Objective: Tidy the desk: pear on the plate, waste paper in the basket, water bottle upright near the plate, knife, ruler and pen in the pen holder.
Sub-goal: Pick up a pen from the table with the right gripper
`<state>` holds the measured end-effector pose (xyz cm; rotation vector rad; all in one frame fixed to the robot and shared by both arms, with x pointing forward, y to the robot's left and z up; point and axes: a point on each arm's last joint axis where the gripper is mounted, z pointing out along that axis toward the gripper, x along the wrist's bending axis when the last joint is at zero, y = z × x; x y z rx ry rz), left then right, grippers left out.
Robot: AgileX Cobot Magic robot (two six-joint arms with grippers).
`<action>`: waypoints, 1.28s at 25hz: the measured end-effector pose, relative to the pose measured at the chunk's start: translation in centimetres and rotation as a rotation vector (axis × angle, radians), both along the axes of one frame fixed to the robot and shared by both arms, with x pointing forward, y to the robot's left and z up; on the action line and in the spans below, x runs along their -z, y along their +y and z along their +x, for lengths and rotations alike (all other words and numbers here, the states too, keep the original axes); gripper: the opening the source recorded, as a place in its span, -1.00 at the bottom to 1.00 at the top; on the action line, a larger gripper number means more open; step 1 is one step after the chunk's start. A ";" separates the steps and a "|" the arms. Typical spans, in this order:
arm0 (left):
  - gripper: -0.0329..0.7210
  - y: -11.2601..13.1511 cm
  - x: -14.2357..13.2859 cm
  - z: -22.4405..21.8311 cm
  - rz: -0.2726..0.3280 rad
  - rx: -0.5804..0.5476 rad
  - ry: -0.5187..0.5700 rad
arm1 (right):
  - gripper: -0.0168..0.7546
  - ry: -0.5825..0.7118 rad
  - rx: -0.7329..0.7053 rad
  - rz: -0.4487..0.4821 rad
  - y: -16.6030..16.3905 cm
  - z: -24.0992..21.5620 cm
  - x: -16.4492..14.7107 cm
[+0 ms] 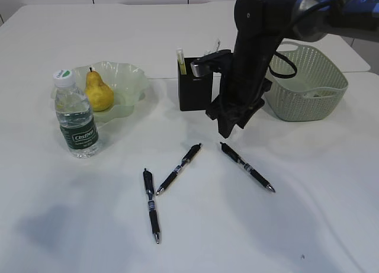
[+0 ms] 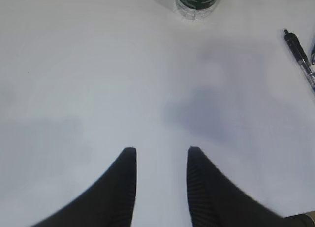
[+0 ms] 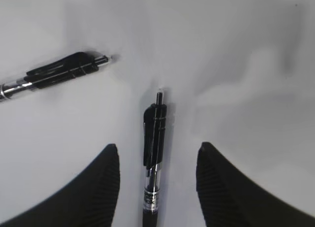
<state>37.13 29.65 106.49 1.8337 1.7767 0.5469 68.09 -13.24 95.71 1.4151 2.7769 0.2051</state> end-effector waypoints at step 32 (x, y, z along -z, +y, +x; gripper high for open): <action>-0.27 0.0 0.1 -0.1 0.002 0.001 0.009 | 0.05 0.128 0.030 -0.035 -0.5 -1.5 3.6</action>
